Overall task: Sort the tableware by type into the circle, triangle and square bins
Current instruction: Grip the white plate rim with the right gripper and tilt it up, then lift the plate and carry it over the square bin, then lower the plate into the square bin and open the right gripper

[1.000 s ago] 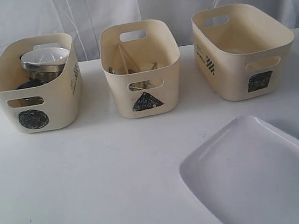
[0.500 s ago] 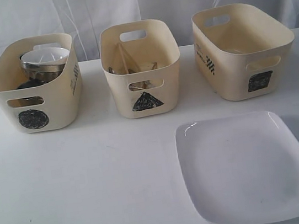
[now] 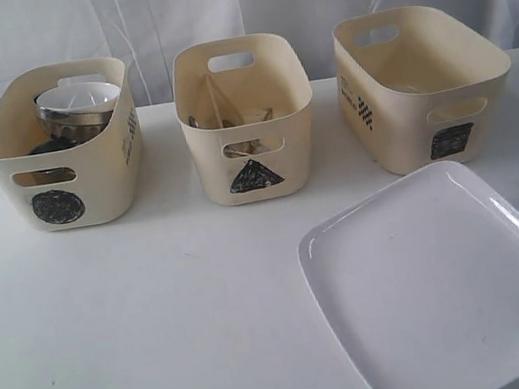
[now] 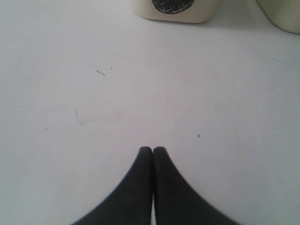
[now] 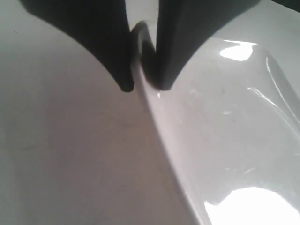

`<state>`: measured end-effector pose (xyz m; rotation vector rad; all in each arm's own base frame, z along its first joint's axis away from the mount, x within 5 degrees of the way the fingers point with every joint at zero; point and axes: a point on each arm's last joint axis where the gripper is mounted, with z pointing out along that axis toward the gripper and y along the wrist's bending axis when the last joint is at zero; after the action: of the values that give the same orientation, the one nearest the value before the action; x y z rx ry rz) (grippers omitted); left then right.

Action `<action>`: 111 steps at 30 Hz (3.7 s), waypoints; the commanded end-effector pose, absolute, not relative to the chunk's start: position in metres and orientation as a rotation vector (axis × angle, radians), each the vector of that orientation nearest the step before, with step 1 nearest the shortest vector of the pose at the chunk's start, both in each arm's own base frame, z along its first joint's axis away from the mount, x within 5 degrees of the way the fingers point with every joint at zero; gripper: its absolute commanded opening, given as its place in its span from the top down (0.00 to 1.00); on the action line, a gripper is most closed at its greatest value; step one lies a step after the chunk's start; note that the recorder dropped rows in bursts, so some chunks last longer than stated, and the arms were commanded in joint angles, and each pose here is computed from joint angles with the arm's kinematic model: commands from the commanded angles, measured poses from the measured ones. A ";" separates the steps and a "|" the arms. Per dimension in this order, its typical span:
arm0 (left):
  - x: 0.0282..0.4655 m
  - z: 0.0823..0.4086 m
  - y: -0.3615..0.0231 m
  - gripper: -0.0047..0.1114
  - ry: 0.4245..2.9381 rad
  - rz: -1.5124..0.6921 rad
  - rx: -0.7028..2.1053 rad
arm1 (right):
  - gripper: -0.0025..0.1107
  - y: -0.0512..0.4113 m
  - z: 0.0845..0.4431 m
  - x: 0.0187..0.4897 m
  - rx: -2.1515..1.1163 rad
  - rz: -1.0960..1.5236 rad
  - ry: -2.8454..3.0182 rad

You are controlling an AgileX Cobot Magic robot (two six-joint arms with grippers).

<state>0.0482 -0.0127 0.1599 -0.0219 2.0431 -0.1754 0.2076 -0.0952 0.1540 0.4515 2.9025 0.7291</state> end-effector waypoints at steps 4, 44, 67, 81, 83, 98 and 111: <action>0.046 0.155 -0.014 0.96 2.082 -0.200 -0.025 | 0.98 -0.082 0.186 0.222 0.237 0.919 2.696; 0.046 0.155 -0.014 0.96 2.082 -0.200 -0.025 | 0.98 -0.093 0.303 0.281 0.255 1.035 1.860; 0.046 0.155 -0.014 0.96 2.082 -0.200 -0.025 | 0.98 -0.173 0.317 0.350 0.551 0.419 1.707; 0.046 0.155 -0.014 0.96 2.082 -0.200 -0.025 | 0.98 -0.128 0.295 0.394 0.318 0.125 1.855; 0.046 0.155 -0.014 0.96 2.082 -0.200 -0.025 | 0.98 -0.123 0.292 0.398 0.289 0.062 1.876; 0.046 0.155 -0.014 0.96 2.082 -0.200 -0.025 | 0.98 -0.094 0.273 0.407 0.283 -0.162 1.977; 0.046 0.155 -0.014 0.96 2.082 -0.200 -0.025 | 0.75 -0.079 0.274 0.411 0.371 0.044 1.944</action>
<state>0.0482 -0.0127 0.1599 -0.0219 2.0431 -0.1754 0.4117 -0.0815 0.2709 0.3375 1.9609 -0.0185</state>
